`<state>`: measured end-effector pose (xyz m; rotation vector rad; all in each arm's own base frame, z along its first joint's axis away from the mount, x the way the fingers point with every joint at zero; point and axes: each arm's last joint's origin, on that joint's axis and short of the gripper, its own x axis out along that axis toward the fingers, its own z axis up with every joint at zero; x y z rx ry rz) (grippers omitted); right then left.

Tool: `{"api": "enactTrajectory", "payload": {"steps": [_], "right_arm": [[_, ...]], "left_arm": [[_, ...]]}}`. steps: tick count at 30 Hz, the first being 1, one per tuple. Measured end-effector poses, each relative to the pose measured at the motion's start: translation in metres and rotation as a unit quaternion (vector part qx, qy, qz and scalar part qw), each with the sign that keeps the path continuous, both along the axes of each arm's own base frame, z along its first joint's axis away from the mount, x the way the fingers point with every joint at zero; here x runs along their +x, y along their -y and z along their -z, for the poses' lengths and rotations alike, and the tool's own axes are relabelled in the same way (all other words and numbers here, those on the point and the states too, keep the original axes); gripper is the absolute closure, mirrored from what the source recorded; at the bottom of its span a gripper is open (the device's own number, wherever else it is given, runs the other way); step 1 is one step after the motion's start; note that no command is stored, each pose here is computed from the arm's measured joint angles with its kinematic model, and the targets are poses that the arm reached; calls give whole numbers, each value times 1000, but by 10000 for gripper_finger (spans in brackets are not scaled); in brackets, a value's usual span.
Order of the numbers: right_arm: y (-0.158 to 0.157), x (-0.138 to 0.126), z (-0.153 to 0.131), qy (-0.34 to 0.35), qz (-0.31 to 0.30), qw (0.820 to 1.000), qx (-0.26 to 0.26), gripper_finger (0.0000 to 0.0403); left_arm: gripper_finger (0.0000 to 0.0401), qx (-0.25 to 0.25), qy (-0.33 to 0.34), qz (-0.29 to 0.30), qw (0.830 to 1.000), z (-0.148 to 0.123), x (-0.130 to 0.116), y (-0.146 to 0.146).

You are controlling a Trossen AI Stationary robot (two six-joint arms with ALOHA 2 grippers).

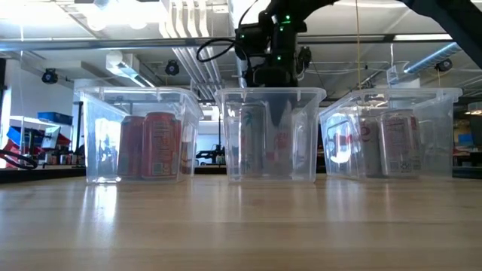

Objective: Sort soda cans
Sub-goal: Put the top left white-pink soda can into the middle transparent bin, then put the top white-pink soda can into the middle transparent bin

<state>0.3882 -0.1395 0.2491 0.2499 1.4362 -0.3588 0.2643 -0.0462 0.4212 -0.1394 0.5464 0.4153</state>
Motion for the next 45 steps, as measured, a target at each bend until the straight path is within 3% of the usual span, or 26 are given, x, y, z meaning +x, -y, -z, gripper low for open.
{"api": "enactTrajectory", "payload": {"steps": [12,15,21,26,31,34,39,45], "right_arm": [[0,-2,6,-8,9,1000,-2,96],[0,-2,-14,5,4,1000,-16,72],[-12,-15,-82,74,14,997,-36,46],[-48,-34,-132,139,19,989,-39,56],[-104,-59,-159,168,18,986,-11,72],[-138,-86,-170,141,67,987,22,73],[-177,-129,-193,195,143,965,99,51],[-206,-169,-195,188,207,951,130,45]], "left_arm": [[141,2,-1,1,1000,0,0,0],[141,11,-5,9,1000,0,0,0],[141,28,-12,19,999,0,0,-1],[141,38,9,25,999,-3,5,0],[141,71,3,46,996,-2,8,0],[141,83,-3,53,995,-1,8,0],[141,84,3,52,995,2,14,1],[141,106,2,66,992,14,38,6]]}}
